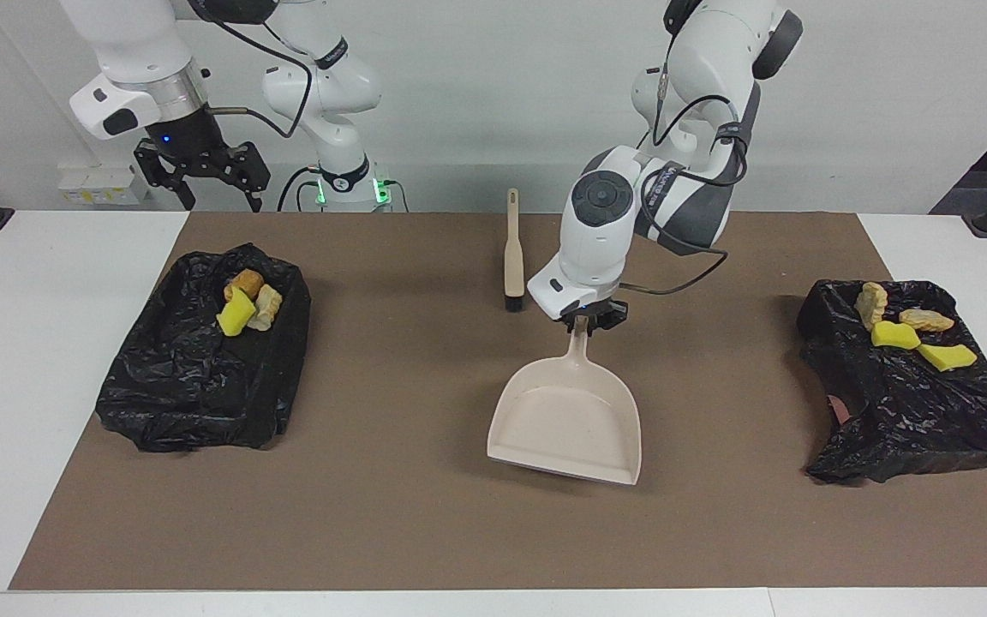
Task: Sweep and dump trash in bin
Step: 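Bring the empty dustpan back with the left gripper to the mat center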
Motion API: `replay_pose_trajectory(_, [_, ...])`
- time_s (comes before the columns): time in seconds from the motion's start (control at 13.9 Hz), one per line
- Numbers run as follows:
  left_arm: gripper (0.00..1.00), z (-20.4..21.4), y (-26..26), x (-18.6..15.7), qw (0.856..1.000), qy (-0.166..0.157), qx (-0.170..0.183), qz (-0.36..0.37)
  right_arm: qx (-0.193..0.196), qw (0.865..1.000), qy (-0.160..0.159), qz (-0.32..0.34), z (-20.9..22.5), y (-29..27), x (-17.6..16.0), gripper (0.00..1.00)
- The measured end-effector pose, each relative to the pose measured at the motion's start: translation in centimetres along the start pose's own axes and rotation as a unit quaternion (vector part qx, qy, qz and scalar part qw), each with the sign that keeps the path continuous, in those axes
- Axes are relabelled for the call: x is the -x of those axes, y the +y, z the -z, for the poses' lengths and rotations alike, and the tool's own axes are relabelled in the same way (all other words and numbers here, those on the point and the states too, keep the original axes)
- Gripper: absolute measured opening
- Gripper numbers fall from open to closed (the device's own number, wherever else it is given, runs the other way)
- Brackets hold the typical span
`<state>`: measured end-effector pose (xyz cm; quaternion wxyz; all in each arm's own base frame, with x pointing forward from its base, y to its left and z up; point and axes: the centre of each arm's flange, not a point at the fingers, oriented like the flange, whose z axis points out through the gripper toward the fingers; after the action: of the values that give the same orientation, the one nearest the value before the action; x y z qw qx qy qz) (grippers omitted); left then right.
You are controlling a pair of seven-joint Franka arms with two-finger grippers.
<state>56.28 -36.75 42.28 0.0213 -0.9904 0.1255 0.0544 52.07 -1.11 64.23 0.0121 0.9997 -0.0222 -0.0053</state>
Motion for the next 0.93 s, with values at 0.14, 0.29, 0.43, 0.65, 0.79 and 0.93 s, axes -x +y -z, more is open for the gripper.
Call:
replay_pose_trajectory(0.14, [0.31,-1.5,2.6,-0.6,1.000,-0.006,0.010,0.027,0.000,1.000,0.000,0.000,0.0,0.0,0.0,1.00])
replay_pose_trajectory(0.29, [0.31,-3.6,4.5,-1.2,0.999,-0.020,0.016,0.036,0.000,1.000,0.004,0.000,0.3,0.0,0.0,1.00])
replay_pose_trajectory(0.43, [0.31,-5.1,5.3,-1.3,0.999,-0.032,0.017,0.033,-0.001,1.000,0.014,0.001,1.2,0.0,0.0,1.00])
replay_pose_trajectory(0.65, [0.31,-5.5,5.8,-1.2,0.999,-0.035,0.016,0.030,-0.001,1.000,0.019,-0.002,1.7,0.3,0.1,1.00])
replay_pose_trajectory(0.79, [0.31,-5.9,5.8,-1.1,0.999,-0.039,0.014,0.029,-0.001,1.000,0.019,-0.002,1.7,0.2,0.1,1.00])
replay_pose_trajectory(0.93, [0.48,-6.4,5.8,-0.9,0.999,-0.043,0.011,0.028,-0.001,1.000,0.019,-0.002,1.7,0.3,0.1,1.00])
